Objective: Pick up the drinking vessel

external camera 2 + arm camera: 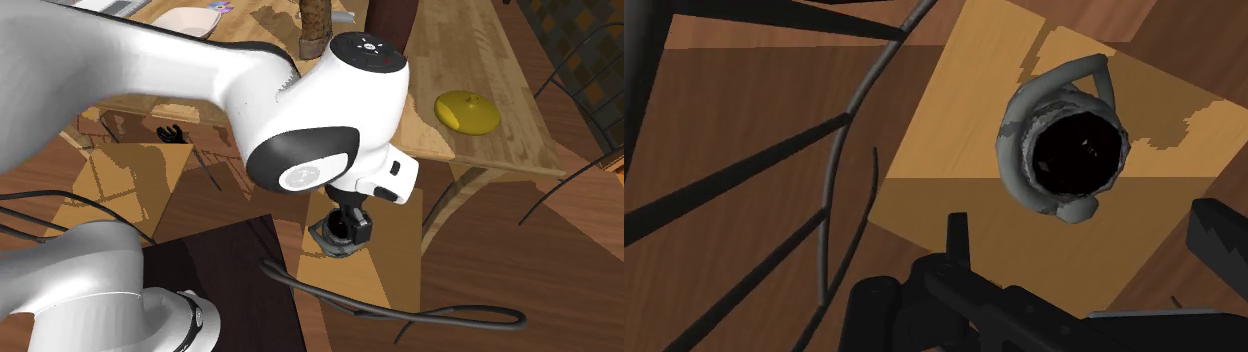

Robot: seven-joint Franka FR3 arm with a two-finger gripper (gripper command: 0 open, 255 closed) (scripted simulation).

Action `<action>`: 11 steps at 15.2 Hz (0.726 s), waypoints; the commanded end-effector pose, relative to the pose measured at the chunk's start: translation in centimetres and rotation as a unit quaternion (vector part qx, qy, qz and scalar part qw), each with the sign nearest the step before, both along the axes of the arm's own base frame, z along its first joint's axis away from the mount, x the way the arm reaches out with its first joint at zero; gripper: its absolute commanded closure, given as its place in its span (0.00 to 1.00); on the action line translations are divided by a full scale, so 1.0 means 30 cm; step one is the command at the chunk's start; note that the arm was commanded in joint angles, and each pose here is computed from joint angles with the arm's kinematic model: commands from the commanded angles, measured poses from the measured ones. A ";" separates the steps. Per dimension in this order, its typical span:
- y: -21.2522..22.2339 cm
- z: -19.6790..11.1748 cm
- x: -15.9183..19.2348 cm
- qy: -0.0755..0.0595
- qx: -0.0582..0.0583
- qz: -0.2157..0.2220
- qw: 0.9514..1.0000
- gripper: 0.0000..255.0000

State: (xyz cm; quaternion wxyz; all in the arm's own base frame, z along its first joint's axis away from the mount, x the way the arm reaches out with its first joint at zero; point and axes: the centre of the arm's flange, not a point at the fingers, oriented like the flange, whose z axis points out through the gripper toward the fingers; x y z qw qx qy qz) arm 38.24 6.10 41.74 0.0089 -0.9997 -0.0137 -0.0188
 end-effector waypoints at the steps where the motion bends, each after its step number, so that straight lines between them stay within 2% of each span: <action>1: 0.042 -0.074 0.032 0.002 0.003 -0.002 1.000 0.00; 11: 0.219 -0.451 0.172 0.016 0.015 -0.009 1.000 0.00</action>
